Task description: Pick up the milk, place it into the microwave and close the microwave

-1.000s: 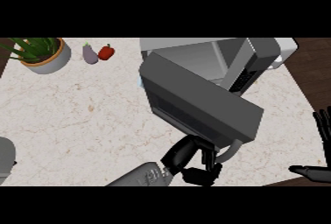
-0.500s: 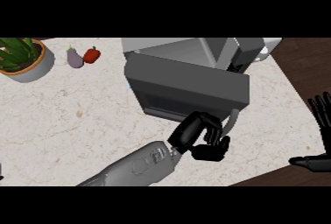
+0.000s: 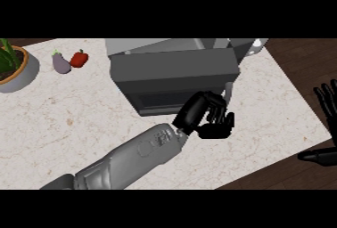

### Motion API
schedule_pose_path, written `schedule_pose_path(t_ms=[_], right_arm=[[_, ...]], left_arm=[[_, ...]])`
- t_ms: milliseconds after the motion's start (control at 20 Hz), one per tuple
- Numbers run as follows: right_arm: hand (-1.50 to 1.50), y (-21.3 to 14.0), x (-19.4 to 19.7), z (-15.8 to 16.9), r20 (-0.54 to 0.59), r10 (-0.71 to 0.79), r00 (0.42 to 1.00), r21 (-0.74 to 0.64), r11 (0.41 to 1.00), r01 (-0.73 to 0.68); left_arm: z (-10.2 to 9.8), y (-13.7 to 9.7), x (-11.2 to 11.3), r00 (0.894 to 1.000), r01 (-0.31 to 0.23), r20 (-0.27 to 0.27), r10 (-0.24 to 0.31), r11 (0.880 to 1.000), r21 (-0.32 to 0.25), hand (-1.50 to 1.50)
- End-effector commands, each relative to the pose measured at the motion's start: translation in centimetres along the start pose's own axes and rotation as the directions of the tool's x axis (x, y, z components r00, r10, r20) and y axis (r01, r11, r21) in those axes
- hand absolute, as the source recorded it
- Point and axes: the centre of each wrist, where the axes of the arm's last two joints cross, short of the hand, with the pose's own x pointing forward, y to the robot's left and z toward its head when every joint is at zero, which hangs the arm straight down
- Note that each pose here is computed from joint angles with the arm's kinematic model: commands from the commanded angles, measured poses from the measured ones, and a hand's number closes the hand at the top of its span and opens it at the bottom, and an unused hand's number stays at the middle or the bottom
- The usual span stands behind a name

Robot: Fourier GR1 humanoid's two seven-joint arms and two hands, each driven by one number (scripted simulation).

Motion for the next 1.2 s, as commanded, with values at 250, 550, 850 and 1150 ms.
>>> schedule_pose_path(t_ms=[250, 550, 850, 1150], right_arm=[[-1.5, 0.2, 1.4, -2.9, 0.065, -0.088, 0.994, 0.117, 0.99, 0.08], [-1.5, 1.1, 2.2, -5.0, 0.078, -0.15, 0.986, 0.211, 0.969, 0.131], [-1.5, 2.2, 2.9, -6.4, 0.042, -0.168, 0.985, 0.307, 0.94, 0.148], [1.5, 4.3, 5.6, -9.4, 0.072, -0.181, 0.981, 0.543, 0.832, 0.114]], left_arm=[[-3.2, 1.3, 2.4, 0.999, 0.02, 0.03, -0.022, 0.998, 0.064, 1.5], [-4.4, 2.3, 3.1, 0.999, 0.026, 0.018, -0.028, 0.994, 0.11, 1.5], [-5.1, 2.7, 3.6, 0.999, 0.035, 0.013, -0.037, 0.989, 0.141, 1.5], [-5.0, 2.7, 3.2, 1.0, 0.03, 0.001, -0.031, 0.987, 0.159, 1.5]])
